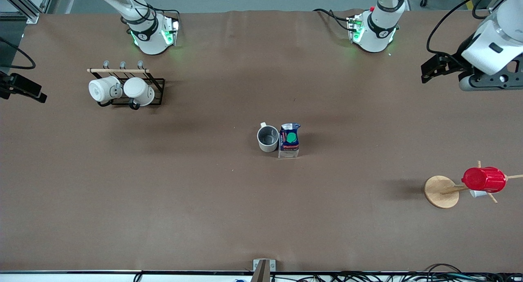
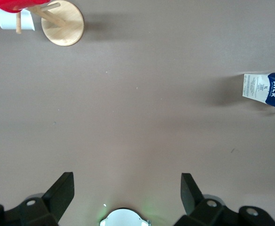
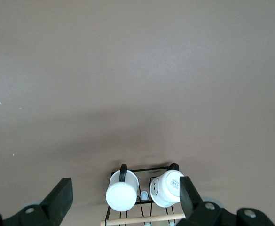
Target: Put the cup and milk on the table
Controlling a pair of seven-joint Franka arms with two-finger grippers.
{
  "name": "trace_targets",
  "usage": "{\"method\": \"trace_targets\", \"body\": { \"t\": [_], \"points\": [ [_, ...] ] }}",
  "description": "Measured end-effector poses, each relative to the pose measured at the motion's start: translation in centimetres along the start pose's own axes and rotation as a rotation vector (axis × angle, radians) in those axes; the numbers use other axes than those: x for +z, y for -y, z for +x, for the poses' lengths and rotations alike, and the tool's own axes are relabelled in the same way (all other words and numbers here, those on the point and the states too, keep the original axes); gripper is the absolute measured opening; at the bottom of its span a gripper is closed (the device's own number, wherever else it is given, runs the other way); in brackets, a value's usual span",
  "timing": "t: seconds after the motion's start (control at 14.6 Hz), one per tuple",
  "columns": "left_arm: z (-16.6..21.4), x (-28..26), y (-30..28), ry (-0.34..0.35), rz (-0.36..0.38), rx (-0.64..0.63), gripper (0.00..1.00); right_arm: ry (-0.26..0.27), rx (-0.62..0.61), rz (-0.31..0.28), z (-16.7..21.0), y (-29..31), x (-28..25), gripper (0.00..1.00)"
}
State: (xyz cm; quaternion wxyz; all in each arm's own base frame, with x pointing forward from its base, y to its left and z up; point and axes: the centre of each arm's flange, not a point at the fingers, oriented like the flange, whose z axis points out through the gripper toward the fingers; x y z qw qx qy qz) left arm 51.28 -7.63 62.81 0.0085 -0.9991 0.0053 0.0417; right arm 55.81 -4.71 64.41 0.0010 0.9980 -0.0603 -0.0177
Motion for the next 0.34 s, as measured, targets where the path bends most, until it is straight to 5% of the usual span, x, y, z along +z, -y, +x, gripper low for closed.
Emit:
{"method": "trace_targets", "body": {
  "t": [0.34],
  "points": [
    [-0.37,-0.99,0.22,-0.035,-0.001,0.025,1.00,0.000,-0.001,0.000,0.00,0.05,0.00,1.00]
  ]
}}
